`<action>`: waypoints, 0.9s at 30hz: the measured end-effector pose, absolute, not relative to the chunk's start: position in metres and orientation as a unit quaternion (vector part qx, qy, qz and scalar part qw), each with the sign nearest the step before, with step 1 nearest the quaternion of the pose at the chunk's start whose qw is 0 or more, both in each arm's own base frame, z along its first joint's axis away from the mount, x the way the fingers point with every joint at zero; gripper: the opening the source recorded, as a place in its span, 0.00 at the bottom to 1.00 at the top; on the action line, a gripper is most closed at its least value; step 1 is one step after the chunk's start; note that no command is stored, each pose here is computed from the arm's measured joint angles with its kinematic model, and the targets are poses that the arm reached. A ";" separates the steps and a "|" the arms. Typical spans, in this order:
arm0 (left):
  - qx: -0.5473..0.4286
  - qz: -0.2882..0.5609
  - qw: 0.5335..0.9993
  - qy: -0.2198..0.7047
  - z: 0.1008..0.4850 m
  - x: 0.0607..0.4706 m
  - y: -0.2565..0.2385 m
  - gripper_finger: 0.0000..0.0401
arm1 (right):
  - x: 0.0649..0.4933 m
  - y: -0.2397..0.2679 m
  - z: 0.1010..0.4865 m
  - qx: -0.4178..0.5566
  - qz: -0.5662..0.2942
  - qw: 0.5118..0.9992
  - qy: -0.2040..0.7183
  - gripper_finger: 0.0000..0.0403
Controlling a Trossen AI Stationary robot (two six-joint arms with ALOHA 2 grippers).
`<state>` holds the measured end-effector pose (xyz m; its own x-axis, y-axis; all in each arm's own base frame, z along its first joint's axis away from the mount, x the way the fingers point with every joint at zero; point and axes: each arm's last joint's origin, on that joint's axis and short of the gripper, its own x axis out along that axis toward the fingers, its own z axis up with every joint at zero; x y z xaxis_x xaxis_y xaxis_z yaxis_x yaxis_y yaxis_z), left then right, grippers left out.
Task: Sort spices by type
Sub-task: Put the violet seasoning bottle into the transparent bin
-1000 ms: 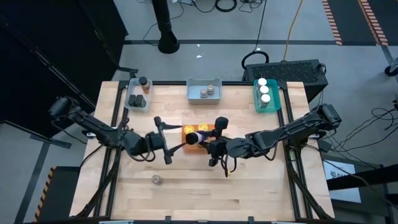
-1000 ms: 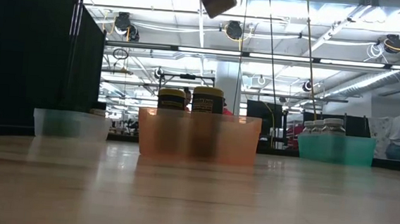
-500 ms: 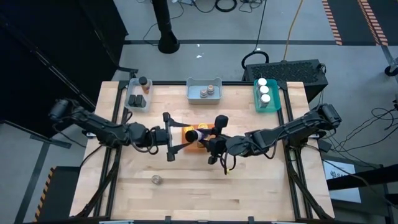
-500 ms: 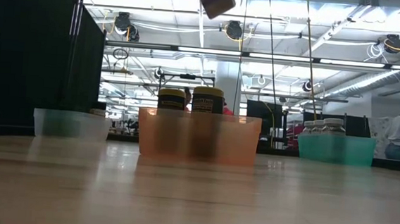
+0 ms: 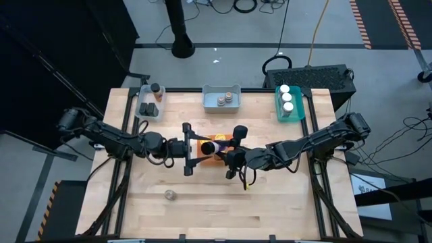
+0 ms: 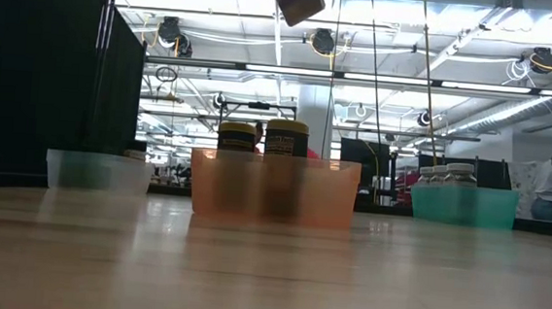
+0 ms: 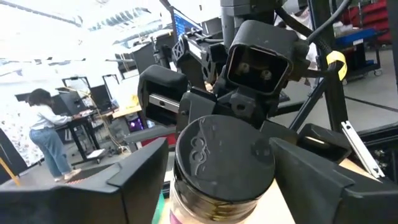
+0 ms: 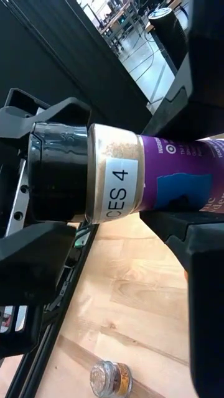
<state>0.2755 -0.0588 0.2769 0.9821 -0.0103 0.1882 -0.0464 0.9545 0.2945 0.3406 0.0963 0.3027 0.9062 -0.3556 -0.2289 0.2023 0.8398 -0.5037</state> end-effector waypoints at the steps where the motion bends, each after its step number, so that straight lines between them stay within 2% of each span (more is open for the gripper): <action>1: 0.151 0.009 0.984 -0.094 0.277 0.276 -0.059 0.69 | 0.341 0.096 0.303 -0.241 -0.148 0.946 0.159 0.30; 8: 0.152 0.008 0.984 -0.094 0.277 0.276 -0.059 0.57 | 0.341 0.096 0.303 -0.239 -0.149 0.946 0.158 0.30; 13: 0.148 0.024 0.984 -0.094 0.277 0.275 -0.058 0.54 | 0.341 0.096 0.303 -0.226 -0.149 0.950 0.156 0.32; 16: 0.147 0.036 0.984 -0.092 0.277 0.275 -0.058 0.54 | 0.341 0.096 0.303 -0.224 -0.149 0.950 0.156 0.39; 20: 0.143 0.046 0.984 -0.092 0.278 0.275 -0.057 0.54 | 0.341 0.096 0.303 -0.221 -0.154 0.950 0.155 0.53; 24: 0.140 0.097 0.982 -0.081 0.278 0.275 -0.054 0.54 | 0.338 0.094 0.307 -0.228 -0.167 0.947 0.152 0.66; 27: 0.145 0.157 0.974 -0.070 0.279 0.273 -0.050 0.54 | 0.331 0.093 0.316 -0.225 -0.176 0.947 0.148 0.71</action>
<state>0.2733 -0.0497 0.2789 0.9409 0.2855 0.1821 -0.3261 0.9087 0.2605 0.3309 0.0930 0.3158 0.8941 -0.4007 -0.2001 0.2676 0.8361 -0.4789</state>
